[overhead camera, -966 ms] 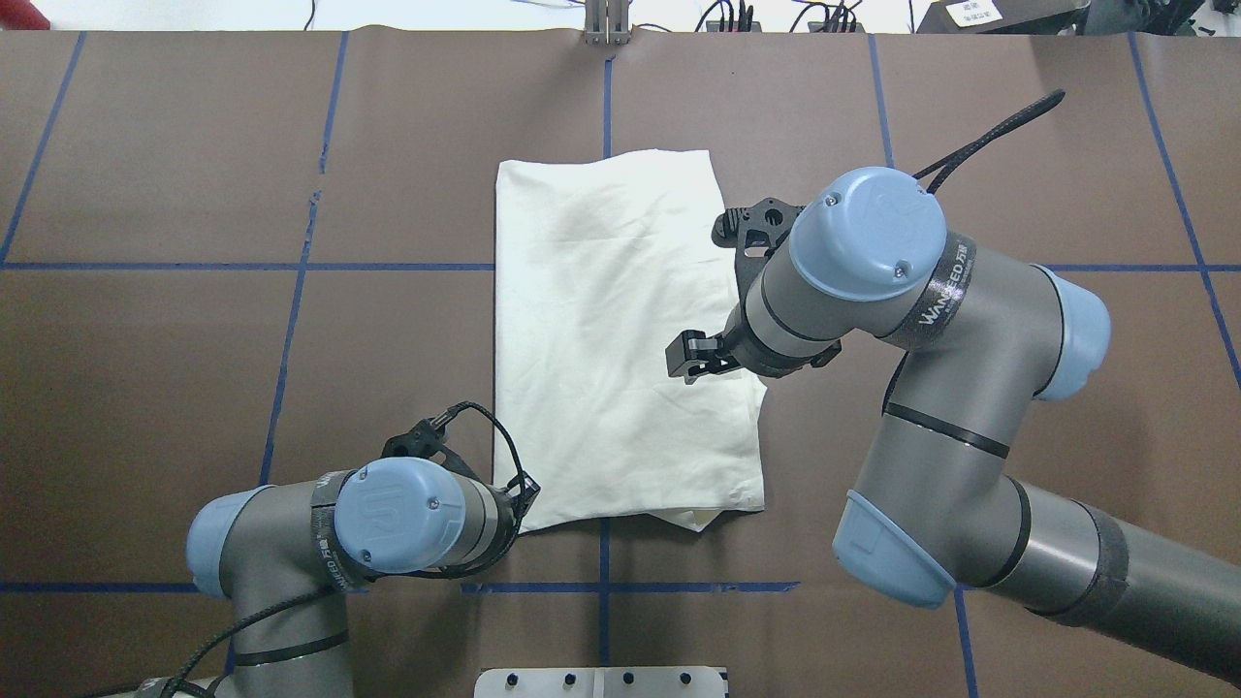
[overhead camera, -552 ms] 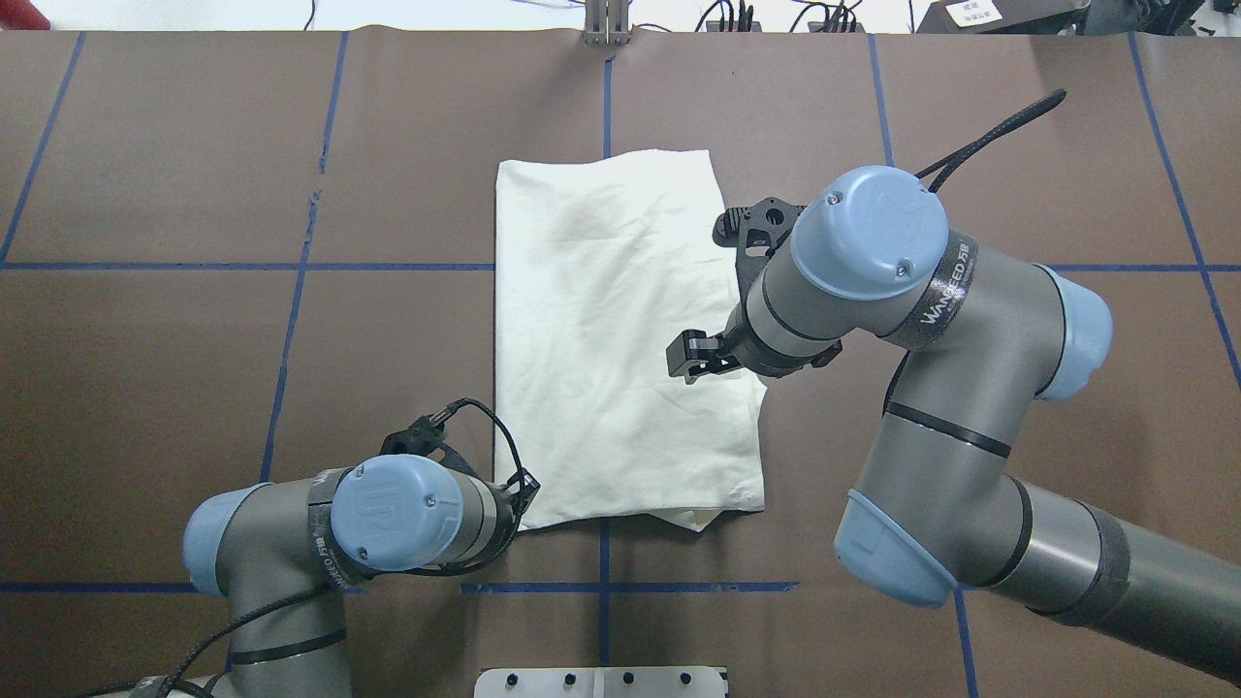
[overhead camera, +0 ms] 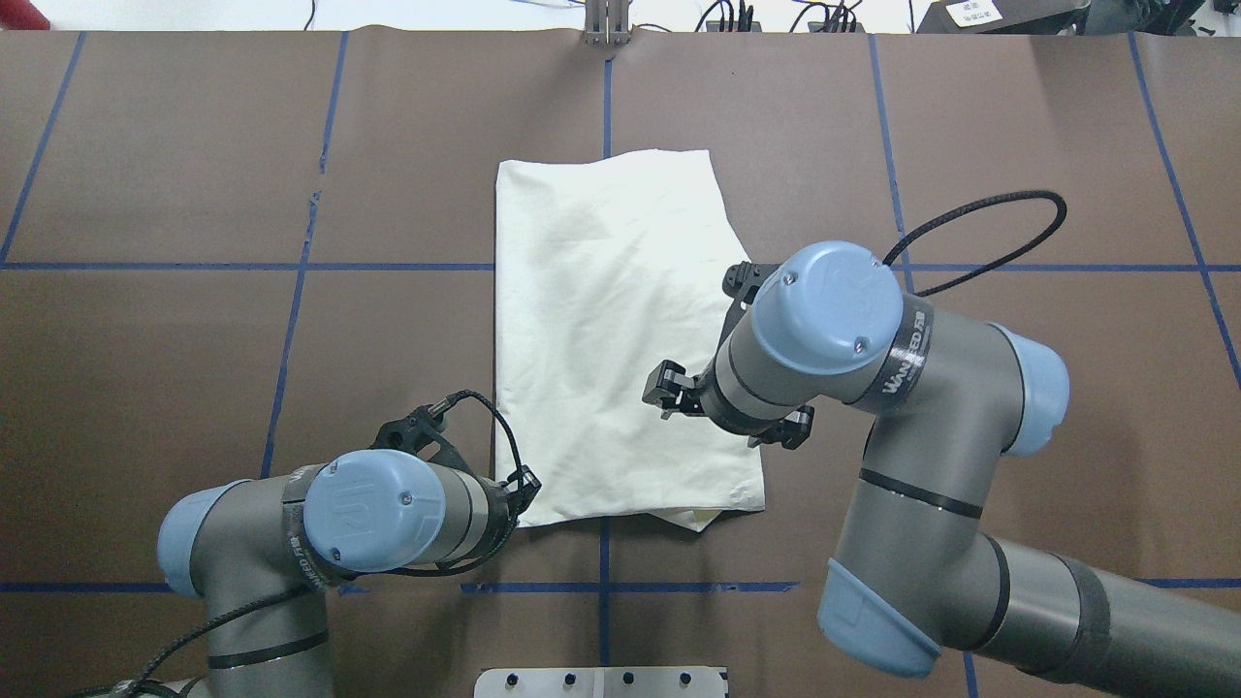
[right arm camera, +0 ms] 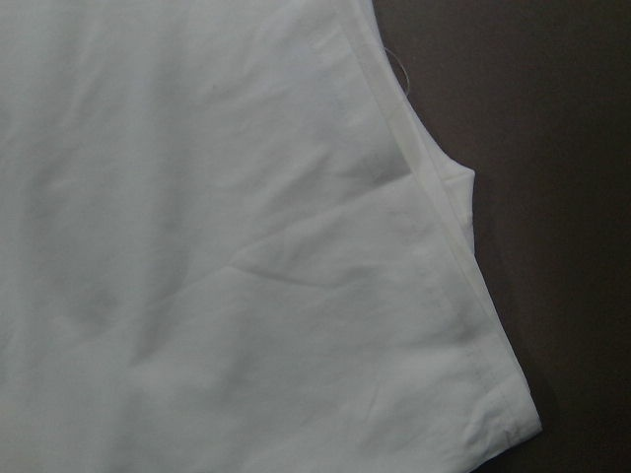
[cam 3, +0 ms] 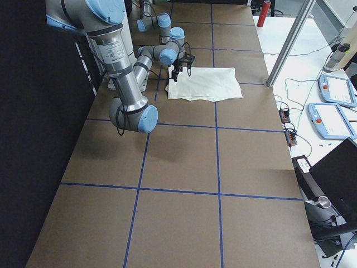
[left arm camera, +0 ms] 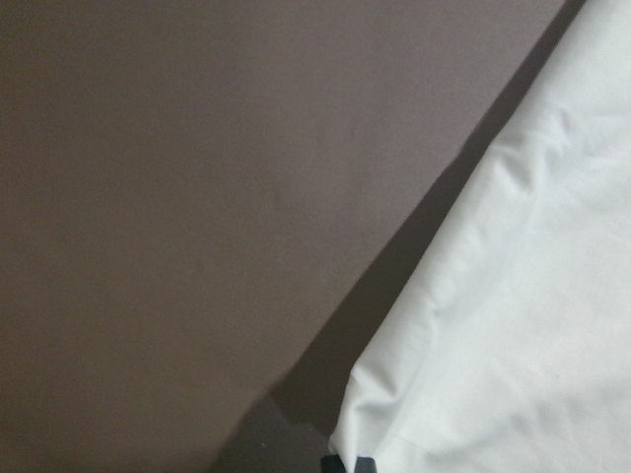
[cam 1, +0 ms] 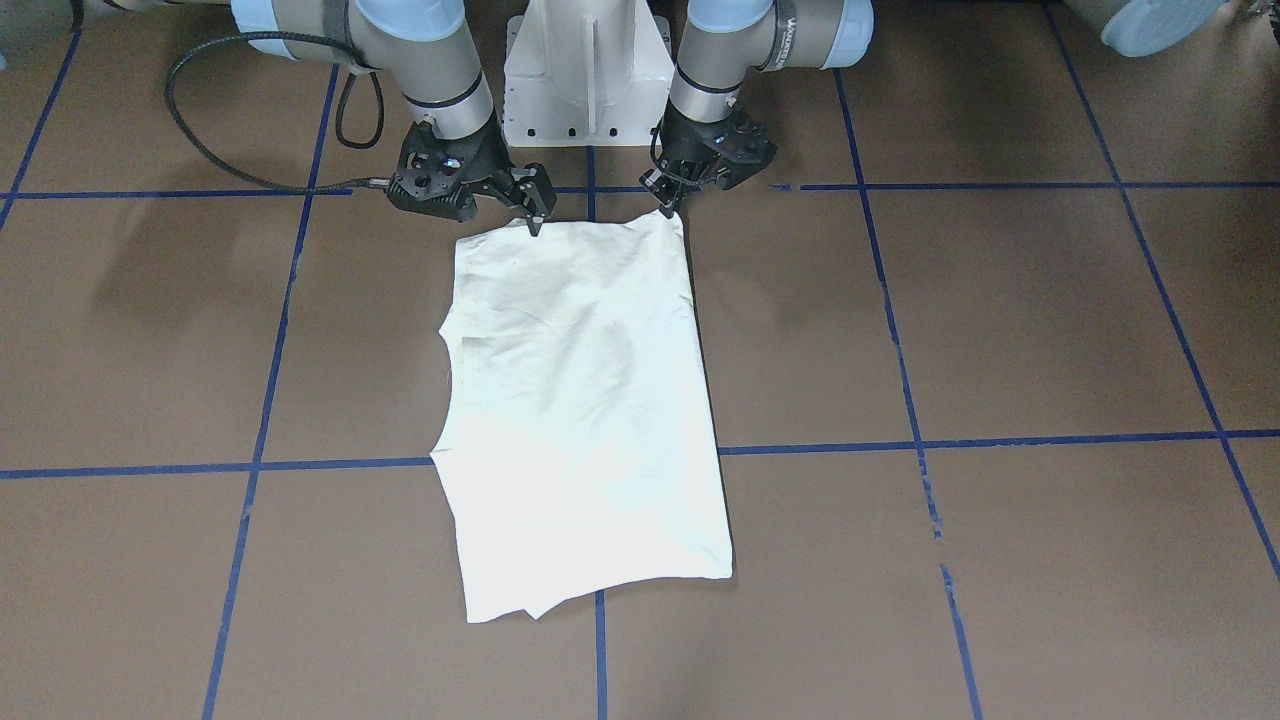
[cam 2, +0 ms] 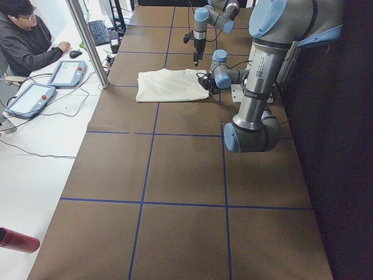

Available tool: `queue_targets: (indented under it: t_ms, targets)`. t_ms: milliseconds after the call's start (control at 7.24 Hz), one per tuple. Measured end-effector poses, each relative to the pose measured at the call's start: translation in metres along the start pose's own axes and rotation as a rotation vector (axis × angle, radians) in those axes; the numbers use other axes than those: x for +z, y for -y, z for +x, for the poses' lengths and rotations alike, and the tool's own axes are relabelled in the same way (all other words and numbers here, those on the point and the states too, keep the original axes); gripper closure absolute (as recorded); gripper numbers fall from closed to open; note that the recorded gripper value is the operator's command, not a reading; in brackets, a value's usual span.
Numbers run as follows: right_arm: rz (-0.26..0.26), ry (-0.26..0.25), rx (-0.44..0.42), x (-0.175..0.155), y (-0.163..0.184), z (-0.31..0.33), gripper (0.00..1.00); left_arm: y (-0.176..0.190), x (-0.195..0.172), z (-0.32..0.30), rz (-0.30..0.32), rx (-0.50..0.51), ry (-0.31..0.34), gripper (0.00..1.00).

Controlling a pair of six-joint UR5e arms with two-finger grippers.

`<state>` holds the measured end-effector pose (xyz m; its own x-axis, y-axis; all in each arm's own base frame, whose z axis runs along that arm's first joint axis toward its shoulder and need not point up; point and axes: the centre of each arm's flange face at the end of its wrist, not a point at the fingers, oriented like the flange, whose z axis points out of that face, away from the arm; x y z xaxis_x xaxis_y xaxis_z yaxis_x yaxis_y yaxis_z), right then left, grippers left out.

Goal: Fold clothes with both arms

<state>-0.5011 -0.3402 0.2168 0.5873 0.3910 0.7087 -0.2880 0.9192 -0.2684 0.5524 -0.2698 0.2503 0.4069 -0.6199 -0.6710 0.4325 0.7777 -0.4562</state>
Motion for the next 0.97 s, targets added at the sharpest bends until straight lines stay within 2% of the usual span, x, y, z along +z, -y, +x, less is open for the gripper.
queue_targets:
  t_ms: [276, 552, 828, 966]
  targets:
    - [0.063, -0.047, 0.126, 0.039, -0.039, 0.019, 0.0, -0.001, -0.001, 0.0, -0.002, 0.002, 0.0, 1.0]
    - [0.102, -0.07, 0.154, 0.059, -0.06, 0.032, 0.0, -0.002, 0.0, 0.0, -0.004, 0.003, 0.0, 1.0]
    - [0.11, -0.064, 0.159, 0.066, -0.062, 0.031, 0.0, -0.003, 0.0, 0.0, -0.005, 0.004, -0.001, 1.0]
    - [0.109, -0.04, 0.163, 0.071, -0.058, 0.028, 0.0, -0.003, -0.001, 0.0, -0.005, 0.004, -0.002, 1.0]
